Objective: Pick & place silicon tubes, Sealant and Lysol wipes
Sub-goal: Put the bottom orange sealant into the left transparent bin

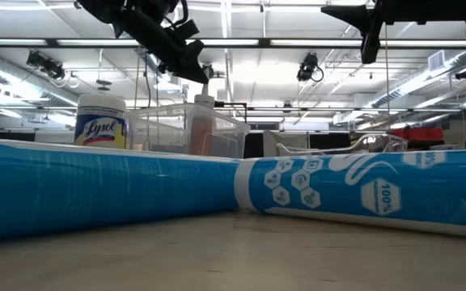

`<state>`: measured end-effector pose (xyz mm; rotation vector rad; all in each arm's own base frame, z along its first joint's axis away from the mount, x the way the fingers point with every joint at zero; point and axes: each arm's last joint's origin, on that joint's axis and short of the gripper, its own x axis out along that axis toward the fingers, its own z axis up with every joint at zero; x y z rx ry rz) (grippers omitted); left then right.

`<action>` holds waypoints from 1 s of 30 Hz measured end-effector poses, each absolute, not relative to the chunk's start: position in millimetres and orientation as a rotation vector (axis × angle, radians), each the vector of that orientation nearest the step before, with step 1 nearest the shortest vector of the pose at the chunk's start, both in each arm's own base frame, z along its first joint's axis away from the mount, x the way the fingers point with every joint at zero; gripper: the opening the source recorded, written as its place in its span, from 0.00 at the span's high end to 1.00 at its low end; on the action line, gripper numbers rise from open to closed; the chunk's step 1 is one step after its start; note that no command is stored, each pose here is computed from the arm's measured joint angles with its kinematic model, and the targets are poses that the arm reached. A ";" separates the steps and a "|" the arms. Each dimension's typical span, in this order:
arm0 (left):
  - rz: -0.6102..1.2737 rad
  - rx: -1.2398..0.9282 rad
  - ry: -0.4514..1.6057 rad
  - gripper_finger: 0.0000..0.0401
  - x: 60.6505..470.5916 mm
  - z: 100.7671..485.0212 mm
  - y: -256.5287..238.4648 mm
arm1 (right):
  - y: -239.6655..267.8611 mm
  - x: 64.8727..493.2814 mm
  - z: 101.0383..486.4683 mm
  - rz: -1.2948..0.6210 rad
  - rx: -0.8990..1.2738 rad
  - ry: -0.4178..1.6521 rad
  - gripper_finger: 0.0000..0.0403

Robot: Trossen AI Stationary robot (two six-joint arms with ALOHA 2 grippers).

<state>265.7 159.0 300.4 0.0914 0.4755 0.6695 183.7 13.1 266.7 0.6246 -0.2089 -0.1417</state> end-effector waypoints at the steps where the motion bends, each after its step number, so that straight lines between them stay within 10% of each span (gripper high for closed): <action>1: 0.669 0.090 0.487 0.83 265.3 299.2 158.8 | 13.1 183.7 266.7 -0.142 0.625 -0.209 0.79; 30: 0.655 0.079 0.535 0.52 264.3 293.6 158.0 | 13.6 183.9 266.3 -0.124 0.622 -0.199 0.79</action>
